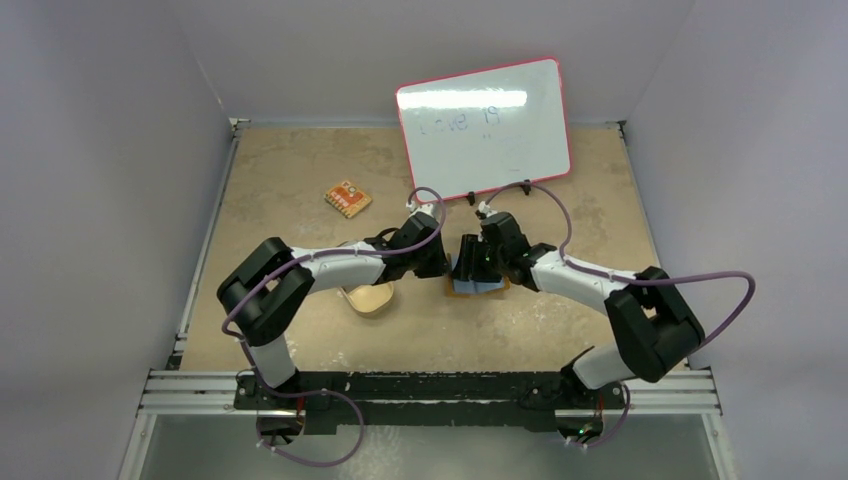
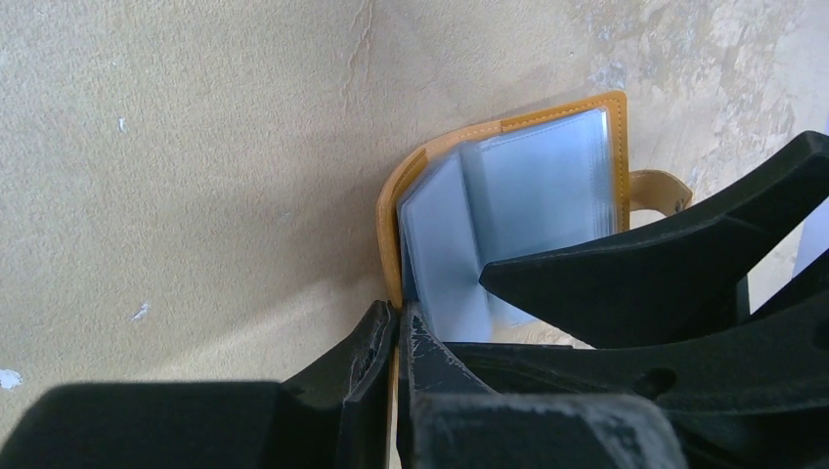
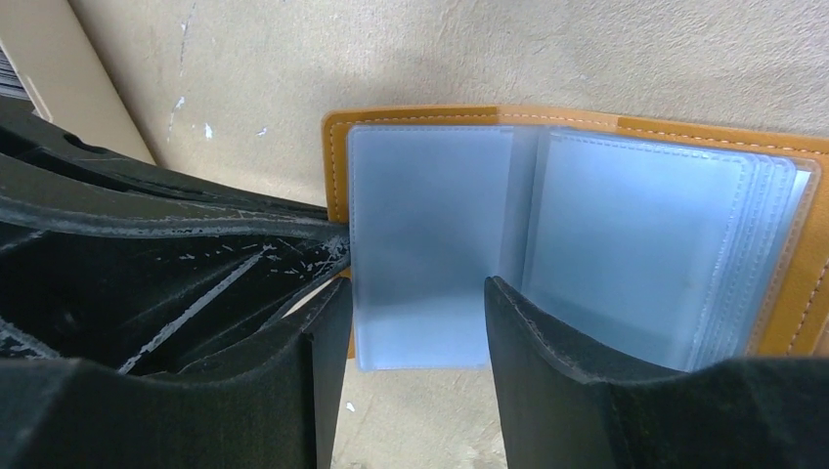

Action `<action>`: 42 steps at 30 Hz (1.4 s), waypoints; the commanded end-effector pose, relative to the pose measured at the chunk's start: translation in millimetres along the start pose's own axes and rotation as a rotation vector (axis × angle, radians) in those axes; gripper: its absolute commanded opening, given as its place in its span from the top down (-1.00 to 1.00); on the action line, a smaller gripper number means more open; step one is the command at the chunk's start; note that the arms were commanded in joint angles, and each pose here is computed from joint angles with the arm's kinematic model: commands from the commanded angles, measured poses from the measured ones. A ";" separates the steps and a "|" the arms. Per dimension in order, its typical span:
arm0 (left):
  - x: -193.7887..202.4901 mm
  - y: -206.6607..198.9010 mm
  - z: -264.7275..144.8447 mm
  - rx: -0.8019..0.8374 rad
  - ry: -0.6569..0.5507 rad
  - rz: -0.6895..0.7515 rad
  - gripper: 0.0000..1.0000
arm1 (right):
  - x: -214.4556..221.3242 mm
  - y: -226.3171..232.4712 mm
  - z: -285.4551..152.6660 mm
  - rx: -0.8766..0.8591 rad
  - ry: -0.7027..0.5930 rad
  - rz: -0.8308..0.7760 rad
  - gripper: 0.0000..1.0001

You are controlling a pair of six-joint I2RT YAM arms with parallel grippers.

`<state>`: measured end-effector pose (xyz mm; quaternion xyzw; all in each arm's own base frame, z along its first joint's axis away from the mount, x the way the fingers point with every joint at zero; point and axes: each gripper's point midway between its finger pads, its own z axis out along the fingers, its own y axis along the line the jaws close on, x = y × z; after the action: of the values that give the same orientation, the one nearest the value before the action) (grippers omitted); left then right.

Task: Put the credit cards into the card holder
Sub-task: Turn over the card slot in the card holder.

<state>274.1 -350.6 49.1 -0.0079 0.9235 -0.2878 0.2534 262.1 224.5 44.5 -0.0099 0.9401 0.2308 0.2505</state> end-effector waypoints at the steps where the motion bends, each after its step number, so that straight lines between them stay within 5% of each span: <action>1: -19.1 -25.0 -14.2 0.087 -0.060 -0.010 1.00 | -15.9 7.2 -0.7 0.006 -0.043 -0.003 -0.07; 17: -14.5 -16.1 -10.5 0.061 -0.054 0.000 1.00 | -21.0 -11.8 -11.4 0.123 -0.071 -0.001 0.28; 42: -14.6 -5.9 -11.7 0.018 -0.068 0.003 1.00 | -20.6 -55.0 -45.7 0.383 -0.087 0.007 0.18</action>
<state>274.0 -346.3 46.0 -0.0108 0.9241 -0.2817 0.2579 254.8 161.6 42.7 0.0336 0.9641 0.0700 0.2540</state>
